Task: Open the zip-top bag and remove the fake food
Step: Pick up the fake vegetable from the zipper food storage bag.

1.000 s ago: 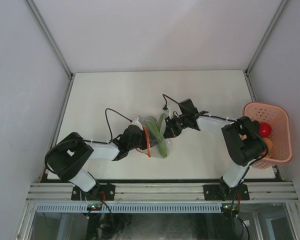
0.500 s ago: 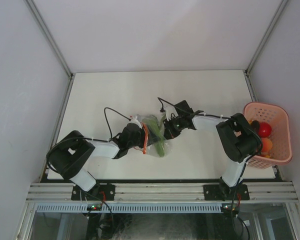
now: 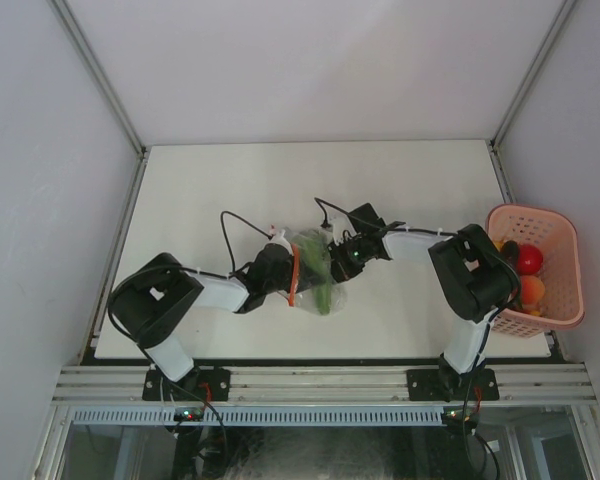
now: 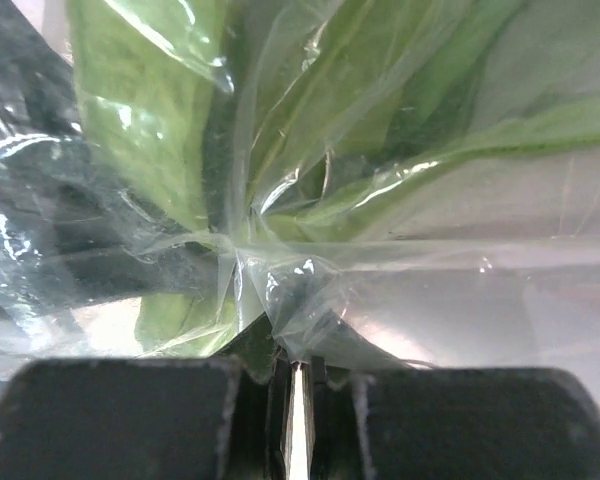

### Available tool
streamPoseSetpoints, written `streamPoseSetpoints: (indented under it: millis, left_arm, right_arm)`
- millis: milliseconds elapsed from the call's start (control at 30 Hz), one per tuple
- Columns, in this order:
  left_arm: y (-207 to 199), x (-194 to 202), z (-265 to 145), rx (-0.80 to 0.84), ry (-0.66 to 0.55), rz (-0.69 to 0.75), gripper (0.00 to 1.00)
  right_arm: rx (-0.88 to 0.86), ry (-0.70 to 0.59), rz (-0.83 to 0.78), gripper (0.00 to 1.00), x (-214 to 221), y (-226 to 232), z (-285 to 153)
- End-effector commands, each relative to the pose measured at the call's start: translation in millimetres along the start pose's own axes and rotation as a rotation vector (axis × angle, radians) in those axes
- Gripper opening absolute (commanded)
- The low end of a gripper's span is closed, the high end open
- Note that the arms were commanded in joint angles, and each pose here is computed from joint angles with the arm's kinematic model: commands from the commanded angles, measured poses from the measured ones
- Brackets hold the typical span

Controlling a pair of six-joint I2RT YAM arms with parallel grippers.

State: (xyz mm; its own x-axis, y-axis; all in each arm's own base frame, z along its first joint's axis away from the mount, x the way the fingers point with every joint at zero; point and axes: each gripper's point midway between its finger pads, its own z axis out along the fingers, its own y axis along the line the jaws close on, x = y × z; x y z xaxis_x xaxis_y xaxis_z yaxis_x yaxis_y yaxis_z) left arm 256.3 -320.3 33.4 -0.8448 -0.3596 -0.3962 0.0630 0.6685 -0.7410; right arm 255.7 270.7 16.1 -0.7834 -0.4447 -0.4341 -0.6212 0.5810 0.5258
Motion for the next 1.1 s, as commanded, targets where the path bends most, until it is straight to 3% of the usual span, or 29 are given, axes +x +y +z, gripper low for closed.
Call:
streamPoseSetpoints:
  millis: [0, 167, 333, 533, 667, 933, 1067]
  left_arm:
    - [-23.3, -14.9, -4.5, 0.072, -0.032, 0.051, 0.03]
    - [-31.7, -36.7, -36.6, 0.121, -0.077, 0.095, 0.0]
    - [-43.6, -50.7, -69.8, 0.222, -0.087, 0.084, 0.0]
    - [-52.7, -34.2, -83.6, 0.307, 0.039, 0.1, 0.0]
    - [-56.3, -19.3, -92.6, 0.352, 0.116, 0.129, 0.0]
    - [-59.2, -18.5, -115.1, 0.332, 0.122, 0.259, 0.0]
    - [-69.7, -30.8, -118.9, 0.361, 0.064, 0.236, 0.0]
  right_arm:
    - [-0.013, -0.036, -0.003, 0.0, -15.5, 5.0, -5.5]
    - [0.111, -0.098, -0.046, 0.0, -31.0, -15.8, -26.1]
    - [0.252, -0.16, -0.236, 0.0, -50.6, -16.7, -45.2]
    - [0.274, -0.324, -0.496, 0.0, -74.5, 14.5, -74.3]
    - [0.401, -0.436, -0.652, 0.0, -95.2, 19.0, -105.4]
    - [0.538, -0.556, -0.768, 0.0, -108.2, 11.2, -152.6]
    - [0.597, -0.569, -0.803, 0.0, -108.4, 7.0, -166.9]
